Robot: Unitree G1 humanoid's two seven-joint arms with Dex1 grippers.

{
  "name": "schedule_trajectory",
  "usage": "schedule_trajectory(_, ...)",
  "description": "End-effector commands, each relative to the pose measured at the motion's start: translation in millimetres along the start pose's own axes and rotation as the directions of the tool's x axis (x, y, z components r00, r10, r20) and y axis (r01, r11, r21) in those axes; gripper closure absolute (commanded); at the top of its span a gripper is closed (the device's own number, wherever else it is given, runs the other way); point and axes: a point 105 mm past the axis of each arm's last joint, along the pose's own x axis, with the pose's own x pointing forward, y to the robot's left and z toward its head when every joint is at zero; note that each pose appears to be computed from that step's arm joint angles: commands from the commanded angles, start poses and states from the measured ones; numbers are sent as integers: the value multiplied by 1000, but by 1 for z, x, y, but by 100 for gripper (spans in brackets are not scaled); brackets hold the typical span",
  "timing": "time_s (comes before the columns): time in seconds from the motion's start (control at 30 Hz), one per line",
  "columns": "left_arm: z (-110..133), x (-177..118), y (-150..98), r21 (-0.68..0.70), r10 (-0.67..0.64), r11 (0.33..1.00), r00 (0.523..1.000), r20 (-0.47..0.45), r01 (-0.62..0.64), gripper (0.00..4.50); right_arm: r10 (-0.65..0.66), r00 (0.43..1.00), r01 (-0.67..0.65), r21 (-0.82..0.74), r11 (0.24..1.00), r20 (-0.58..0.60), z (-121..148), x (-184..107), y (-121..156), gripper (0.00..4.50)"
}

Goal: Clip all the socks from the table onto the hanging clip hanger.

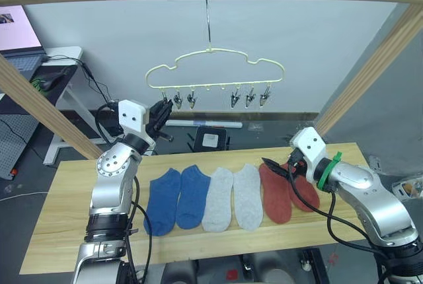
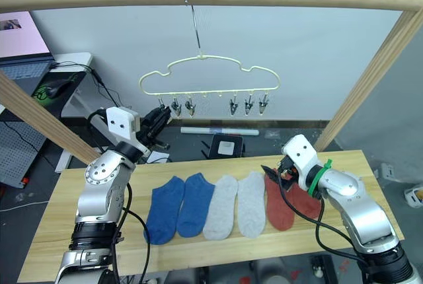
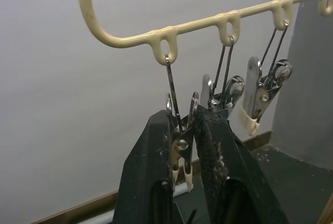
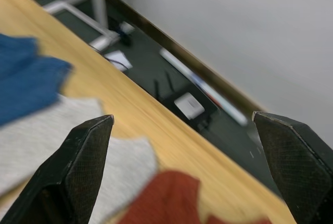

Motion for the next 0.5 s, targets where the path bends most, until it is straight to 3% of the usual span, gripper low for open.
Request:
schedule_trajectory(0.03,14,-1,-3,32,-12,999,1000,29,12,413,-169,984,171,36,985,-56,-16,-3,-26,0)
schedule_trajectory(0.2,16,-1,-7,26,-24,999,999,21,24,413,-358,920,380,134,915,-159,-49,-2,-51,0)
schedule_trajectory(0.5,19,-3,-6,27,-31,999,999,11,31,413,-421,874,473,226,852,-242,-84,9,-58,0)
